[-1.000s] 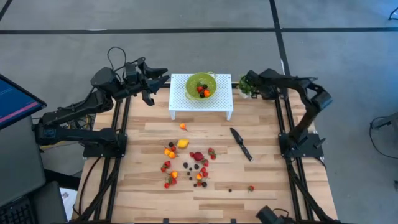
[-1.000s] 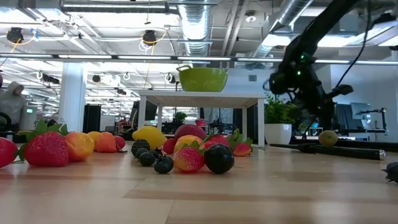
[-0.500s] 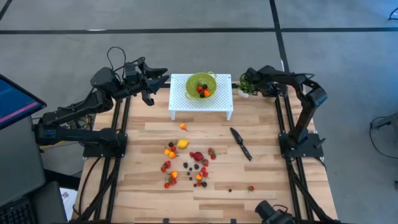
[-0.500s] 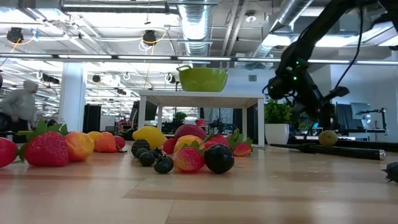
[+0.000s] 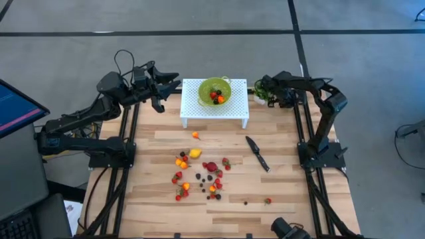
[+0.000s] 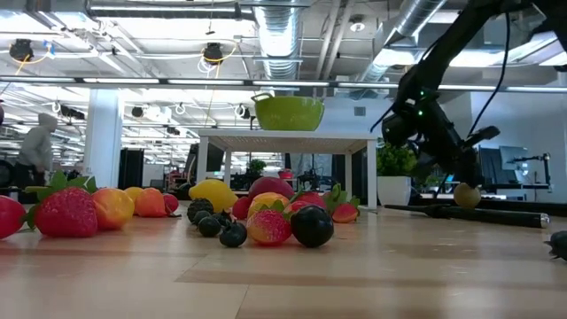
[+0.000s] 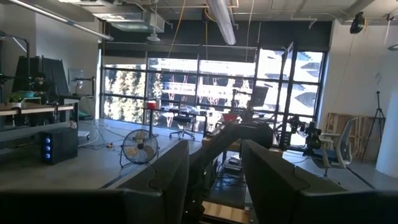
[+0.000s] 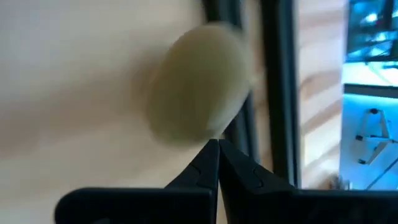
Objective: Pick & Place Fruit
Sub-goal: Put the brown kiwi into the green strainer bowl
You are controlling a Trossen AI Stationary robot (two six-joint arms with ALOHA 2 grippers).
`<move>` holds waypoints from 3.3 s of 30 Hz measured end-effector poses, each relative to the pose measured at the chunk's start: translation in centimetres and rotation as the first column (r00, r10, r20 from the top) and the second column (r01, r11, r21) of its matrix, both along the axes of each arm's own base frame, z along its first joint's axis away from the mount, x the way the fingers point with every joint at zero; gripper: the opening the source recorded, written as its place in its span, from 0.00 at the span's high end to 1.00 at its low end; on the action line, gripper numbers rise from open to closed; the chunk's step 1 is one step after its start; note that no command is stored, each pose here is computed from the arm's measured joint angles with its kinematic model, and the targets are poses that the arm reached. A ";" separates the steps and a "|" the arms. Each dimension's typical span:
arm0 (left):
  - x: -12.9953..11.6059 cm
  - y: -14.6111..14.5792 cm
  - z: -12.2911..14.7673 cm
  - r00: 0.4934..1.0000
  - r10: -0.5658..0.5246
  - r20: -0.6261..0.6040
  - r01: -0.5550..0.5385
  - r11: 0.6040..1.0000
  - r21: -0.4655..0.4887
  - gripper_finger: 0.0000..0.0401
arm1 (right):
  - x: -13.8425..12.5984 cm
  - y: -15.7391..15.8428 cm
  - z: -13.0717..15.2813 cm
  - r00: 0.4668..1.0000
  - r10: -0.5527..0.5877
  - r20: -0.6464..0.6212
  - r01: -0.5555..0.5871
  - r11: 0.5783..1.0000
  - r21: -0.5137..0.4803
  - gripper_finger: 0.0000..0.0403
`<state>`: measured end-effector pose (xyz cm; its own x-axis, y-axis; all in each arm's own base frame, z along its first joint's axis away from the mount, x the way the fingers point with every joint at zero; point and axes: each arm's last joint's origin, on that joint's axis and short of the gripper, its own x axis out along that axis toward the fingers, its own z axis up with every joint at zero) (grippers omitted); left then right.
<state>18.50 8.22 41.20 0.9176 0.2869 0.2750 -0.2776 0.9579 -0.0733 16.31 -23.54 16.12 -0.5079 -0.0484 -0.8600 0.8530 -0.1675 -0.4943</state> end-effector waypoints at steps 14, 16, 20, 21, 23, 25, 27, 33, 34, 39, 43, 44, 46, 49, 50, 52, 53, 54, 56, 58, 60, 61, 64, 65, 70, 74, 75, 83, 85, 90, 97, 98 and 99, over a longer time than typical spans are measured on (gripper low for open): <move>0.0 0.0 0.0 1.000 0.000 0.002 0.000 1.000 0.001 0.65 | -2.0 4.0 8.7 0.997 -0.008 0.081 0.031 0.958 -0.285 1.00; 0.0 0.0 0.0 1.000 0.000 0.003 0.000 1.000 0.001 0.65 | -2.4 3.2 8.4 0.991 -0.027 0.129 0.059 0.965 -0.254 1.00; 0.0 0.0 0.0 1.000 0.000 0.003 0.000 1.000 0.002 0.65 | -2.1 2.4 8.2 0.978 -0.092 0.188 0.144 0.948 -0.285 1.00; 0.0 0.0 0.0 1.000 0.000 0.003 0.000 1.000 0.002 0.65 | -2.0 2.2 8.3 0.974 -0.101 0.203 0.160 0.940 -0.300 1.00; 0.0 0.0 0.0 1.000 0.000 0.003 0.000 1.000 0.002 0.65 | -1.9 2.0 8.5 0.967 -0.113 0.228 0.182 0.933 -0.312 1.00; 0.0 0.0 0.0 1.000 0.000 0.004 0.000 1.000 0.002 0.65 | -1.3 1.8 8.9 0.951 -0.071 0.302 0.170 0.933 -0.316 1.00; 0.0 0.0 0.0 1.000 0.000 0.003 0.000 1.000 0.002 0.65 | -0.3 1.5 9.4 0.928 0.013 0.371 0.137 0.917 -0.375 1.00; 0.0 0.0 0.0 1.000 0.000 0.004 0.000 1.000 0.002 0.65 | -1.0 -1.3 8.1 0.914 -0.018 0.406 0.195 0.896 -0.399 1.00; 0.0 0.0 0.0 1.000 0.000 0.004 0.000 1.000 0.002 0.65 | -1.6 -1.8 7.5 0.923 -0.056 0.382 0.211 0.902 -0.377 1.00; 0.0 0.0 0.0 1.000 0.000 0.004 0.000 1.000 0.002 0.65 | -1.5 -4.4 6.3 0.933 -0.064 0.354 0.199 0.911 -0.361 1.00; 0.0 0.0 0.0 1.000 0.000 0.004 0.000 1.000 0.002 0.65 | -1.5 -6.1 5.1 0.938 -0.140 0.319 0.242 0.920 -0.308 1.00; 0.0 0.0 0.0 1.000 0.000 0.003 0.000 1.000 0.002 0.65 | -1.5 -6.6 5.1 0.937 -0.150 0.314 0.251 0.917 -0.311 1.00; 0.0 0.0 0.0 1.000 0.000 0.004 0.000 1.000 0.002 0.65 | -1.6 -7.0 4.7 0.937 -0.177 0.301 0.266 0.920 -0.289 1.00; 0.0 0.0 0.0 1.000 0.000 0.004 0.000 1.000 0.002 0.65 | -1.2 -7.7 5.0 0.936 -0.133 0.325 0.241 0.917 -0.318 1.00; 0.0 0.0 0.0 1.000 0.000 0.003 0.000 1.000 0.001 0.65 | -1.2 -7.9 5.4 0.940 -0.101 0.327 0.214 0.919 -0.332 1.00; 0.0 0.0 0.0 1.000 0.000 0.004 0.000 1.000 0.002 0.65 | -1.5 -8.4 5.9 0.931 -0.110 0.347 0.236 0.908 -0.346 1.00; 0.0 0.0 0.0 1.000 0.000 0.004 0.000 1.000 0.002 0.65 | -1.6 -8.6 6.0 0.924 -0.126 0.361 0.257 0.904 -0.342 1.00; 0.0 0.0 0.0 1.000 0.000 0.004 0.000 1.000 0.002 0.65 | -1.7 -8.9 6.1 0.917 -0.141 0.373 0.276 0.900 -0.337 1.00; 0.0 0.0 0.0 1.000 0.000 0.005 0.000 1.000 0.002 0.65 | -1.8 -9.4 6.3 0.911 -0.158 0.380 0.289 0.902 -0.319 1.00; 0.0 0.0 0.1 1.000 0.000 0.005 0.000 1.000 0.003 0.65 | -1.6 -9.8 6.4 0.926 -0.115 0.359 0.235 0.921 -0.312 1.00; 0.0 0.0 0.1 1.000 0.000 0.006 0.000 1.000 0.003 0.65 | -1.3 -10.1 6.7 0.945 -0.091 0.316 0.199 0.923 -0.330 1.00; 0.0 0.0 0.1 1.000 0.000 0.006 0.000 1.000 0.003 0.65 | -1.2 -10.2 7.1 0.951 -0.083 0.298 0.188 0.920 -0.343 1.00; 0.0 0.0 0.1 1.000 0.000 0.008 0.000 1.000 0.004 0.65 | -2.2 -11.0 7.6 0.957 -0.091 0.276 0.181 0.929 -0.322 1.00; 0.0 0.0 0.1 1.000 0.000 0.009 0.000 1.000 0.004 0.65 | -2.6 -11.3 7.5 0.955 -0.104 0.277 0.188 0.937 -0.295 1.00; 0.0 0.0 0.1 1.000 0.000 0.010 0.000 1.000 0.005 0.65 | -2.6 -12.6 6.8 0.958 -0.124 0.260 0.169 0.973 -0.156 1.00; 0.0 0.0 0.1 1.000 0.000 0.011 0.000 1.000 0.005 0.65 | -1.6 -13.2 4.8 0.975 -0.093 0.200 0.105 0.993 -0.049 1.00; 0.0 0.0 0.1 1.000 0.000 0.011 0.000 1.000 0.005 0.65 | -1.6 -13.3 4.4 0.977 -0.096 0.191 0.105 0.994 -0.033 1.00; 0.0 0.0 0.2 1.000 0.000 0.016 0.000 1.000 0.008 0.65 | -1.5 -13.1 3.4 0.988 -0.098 0.115 0.095 0.995 0.035 1.00; 0.0 0.0 0.2 1.000 0.000 0.017 0.000 1.000 0.008 0.65 | -1.3 -12.9 3.4 0.988 -0.103 0.116 0.098 0.994 0.048 1.00; 0.0 0.0 0.2 1.000 0.000 0.017 0.000 1.000 0.008 0.65 | -1.3 -12.4 3.4 0.975 -0.160 0.153 0.145 0.984 0.107 1.00; 0.0 0.0 0.2 1.000 0.000 0.017 0.000 1.000 0.008 0.65 | 0.5 -12.8 3.1 0.944 -0.204 0.260 0.207 0.978 0.015 1.00; 0.0 0.0 0.2 1.000 0.000 0.017 0.000 1.000 0.008 0.65 | 0.7 -13.0 3.1 0.938 -0.205 0.278 0.214 0.977 -0.004 1.00; 0.0 0.0 0.2 1.000 0.000 0.017 0.000 1.000 0.008 0.65 | 1.0 -13.0 3.1 0.935 -0.206 0.288 0.221 0.975 -0.021 1.00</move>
<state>18.46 8.20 41.37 0.9128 0.2851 0.2924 -0.2767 0.9584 -0.0706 17.29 -36.56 19.22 -0.2476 -0.0141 -0.9688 0.8976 -0.3797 -0.2239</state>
